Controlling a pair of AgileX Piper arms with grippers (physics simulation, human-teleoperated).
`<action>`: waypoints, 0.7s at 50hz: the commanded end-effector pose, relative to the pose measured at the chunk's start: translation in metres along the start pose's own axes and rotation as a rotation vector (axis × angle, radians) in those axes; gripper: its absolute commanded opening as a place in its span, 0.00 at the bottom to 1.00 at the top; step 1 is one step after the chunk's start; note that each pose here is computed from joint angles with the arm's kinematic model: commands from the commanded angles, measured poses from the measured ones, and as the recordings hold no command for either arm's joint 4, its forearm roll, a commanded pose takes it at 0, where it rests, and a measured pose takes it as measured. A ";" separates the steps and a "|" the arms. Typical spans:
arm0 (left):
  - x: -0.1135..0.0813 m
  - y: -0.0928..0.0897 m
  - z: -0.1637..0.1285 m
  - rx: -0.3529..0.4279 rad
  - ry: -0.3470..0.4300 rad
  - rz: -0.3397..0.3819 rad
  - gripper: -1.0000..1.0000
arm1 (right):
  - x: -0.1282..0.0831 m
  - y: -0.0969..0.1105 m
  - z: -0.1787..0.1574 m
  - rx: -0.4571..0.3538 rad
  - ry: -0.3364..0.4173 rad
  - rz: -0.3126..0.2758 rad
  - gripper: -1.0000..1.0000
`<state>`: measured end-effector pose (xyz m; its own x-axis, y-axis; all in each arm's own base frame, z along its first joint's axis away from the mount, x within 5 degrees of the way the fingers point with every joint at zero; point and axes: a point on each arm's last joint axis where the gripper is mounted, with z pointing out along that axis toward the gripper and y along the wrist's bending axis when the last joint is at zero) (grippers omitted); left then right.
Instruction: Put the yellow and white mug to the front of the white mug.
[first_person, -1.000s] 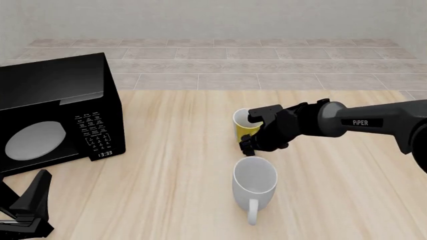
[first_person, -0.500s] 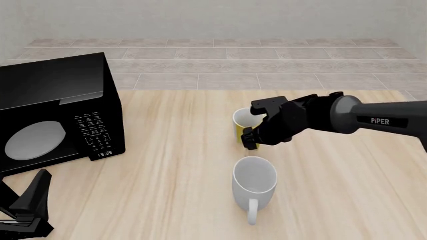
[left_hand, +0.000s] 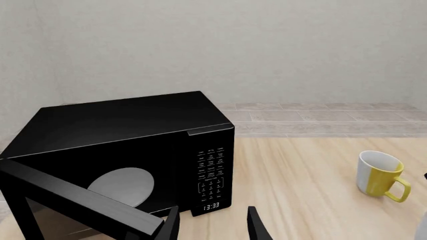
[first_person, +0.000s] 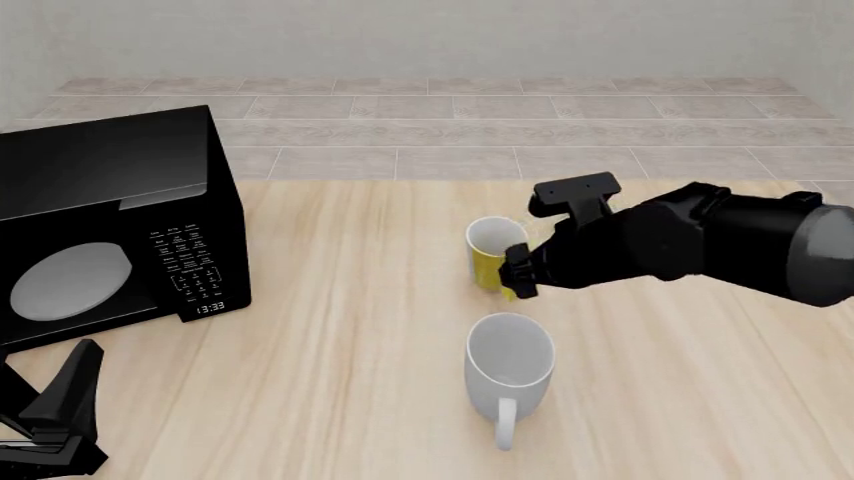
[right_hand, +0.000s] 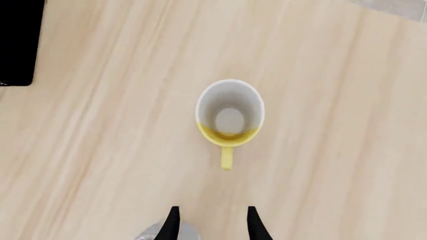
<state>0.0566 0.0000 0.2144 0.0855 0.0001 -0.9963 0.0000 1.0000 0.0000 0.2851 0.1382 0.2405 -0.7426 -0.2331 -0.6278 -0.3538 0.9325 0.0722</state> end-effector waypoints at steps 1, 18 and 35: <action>0.000 0.000 0.000 0.000 0.000 0.000 1.00 | 0.007 -0.002 -0.039 -0.007 -0.084 0.005 1.00; 0.000 0.000 0.000 0.000 0.000 0.000 1.00 | 0.029 0.000 -0.107 -0.043 -0.270 -0.005 1.00; 0.000 0.000 0.000 0.000 0.000 0.000 1.00 | 0.035 -0.024 -0.141 0.048 -0.425 -0.018 1.00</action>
<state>0.0566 0.0000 0.2144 0.0855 0.0001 -0.9963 0.0000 1.0000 0.0001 0.2026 0.0865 0.3120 -0.5138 -0.1448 -0.8456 -0.3582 0.9318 0.0580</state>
